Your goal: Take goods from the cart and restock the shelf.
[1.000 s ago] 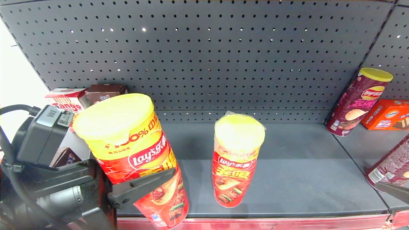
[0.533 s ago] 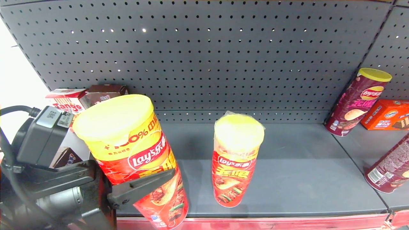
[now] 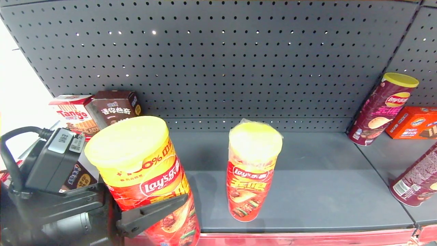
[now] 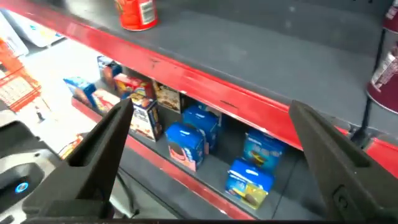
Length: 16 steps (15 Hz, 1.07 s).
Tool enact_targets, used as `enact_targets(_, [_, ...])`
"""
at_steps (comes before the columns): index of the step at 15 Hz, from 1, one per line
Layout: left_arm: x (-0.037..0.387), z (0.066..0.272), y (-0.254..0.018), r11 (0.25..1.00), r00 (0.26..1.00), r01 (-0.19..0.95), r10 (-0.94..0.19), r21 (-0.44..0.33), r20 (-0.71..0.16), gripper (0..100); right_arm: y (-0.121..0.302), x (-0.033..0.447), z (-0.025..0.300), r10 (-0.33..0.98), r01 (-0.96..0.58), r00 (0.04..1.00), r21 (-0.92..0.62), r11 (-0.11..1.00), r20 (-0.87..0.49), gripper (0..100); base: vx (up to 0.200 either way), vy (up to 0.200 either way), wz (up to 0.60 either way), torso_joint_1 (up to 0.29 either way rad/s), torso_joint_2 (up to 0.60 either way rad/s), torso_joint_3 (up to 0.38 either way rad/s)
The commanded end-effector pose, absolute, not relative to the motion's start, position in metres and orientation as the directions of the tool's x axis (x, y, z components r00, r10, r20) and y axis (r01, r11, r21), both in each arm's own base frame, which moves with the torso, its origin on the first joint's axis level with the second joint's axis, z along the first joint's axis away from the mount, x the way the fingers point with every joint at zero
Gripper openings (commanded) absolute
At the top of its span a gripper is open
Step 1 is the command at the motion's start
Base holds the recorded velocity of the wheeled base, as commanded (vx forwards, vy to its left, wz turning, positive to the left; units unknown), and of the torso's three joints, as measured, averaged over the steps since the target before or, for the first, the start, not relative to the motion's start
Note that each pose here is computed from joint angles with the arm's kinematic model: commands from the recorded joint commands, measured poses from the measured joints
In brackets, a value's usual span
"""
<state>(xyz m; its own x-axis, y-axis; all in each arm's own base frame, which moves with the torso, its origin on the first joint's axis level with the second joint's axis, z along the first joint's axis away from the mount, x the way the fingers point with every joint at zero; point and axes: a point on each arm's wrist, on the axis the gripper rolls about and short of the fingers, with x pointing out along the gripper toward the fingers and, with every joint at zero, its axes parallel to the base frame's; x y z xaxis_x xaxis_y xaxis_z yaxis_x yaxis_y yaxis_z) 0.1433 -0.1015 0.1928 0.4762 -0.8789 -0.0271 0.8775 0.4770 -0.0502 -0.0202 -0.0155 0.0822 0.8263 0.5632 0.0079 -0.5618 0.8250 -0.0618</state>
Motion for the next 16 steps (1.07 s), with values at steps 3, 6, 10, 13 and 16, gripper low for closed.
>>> enact_targets(3, [0.141,0.195,-0.101,0.475,0.475,0.879,-0.880,-0.041,-0.013,0,-0.005,-0.013,0.078,0.168,-0.171,0.978,-0.013,0.985,-0.121,100,0.000,0.000,0.00,0.000,0.00,0.000])
enact_targets(6, [0.140,0.194,-0.100,0.476,0.475,0.879,-0.880,-0.043,-0.016,0,-0.004,-0.014,0.078,0.071,-0.072,0.991,-0.007,0.997,-0.111,100,0.000,0.000,0.00,0.000,0.00,0.000])
enact_targets(10, [0.137,0.196,-0.098,0.471,0.471,0.881,-0.882,-0.039,-0.007,0,-0.004,-0.014,0.078,0.076,-0.077,0.991,-0.011,0.997,-0.110,100,0.000,0.000,0.00,0.000,0.00,0.000])
enact_targets(13, [0.143,0.206,-0.099,0.486,0.486,0.874,-0.874,-0.027,0.017,0,-0.004,-0.014,0.078,0.076,-0.077,0.991,-0.011,0.997,-0.110,100,0.000,0.000,0.00,0.000,0.00,0.000])
enact_targets(16, [0.152,0.216,-0.104,0.488,0.489,0.872,-0.872,-0.023,0.024,0,-0.004,-0.014,0.078,0.076,-0.077,0.991,-0.011,0.997,-0.110,100,0.000,0.000,0.00,0.000,0.00,0.000])
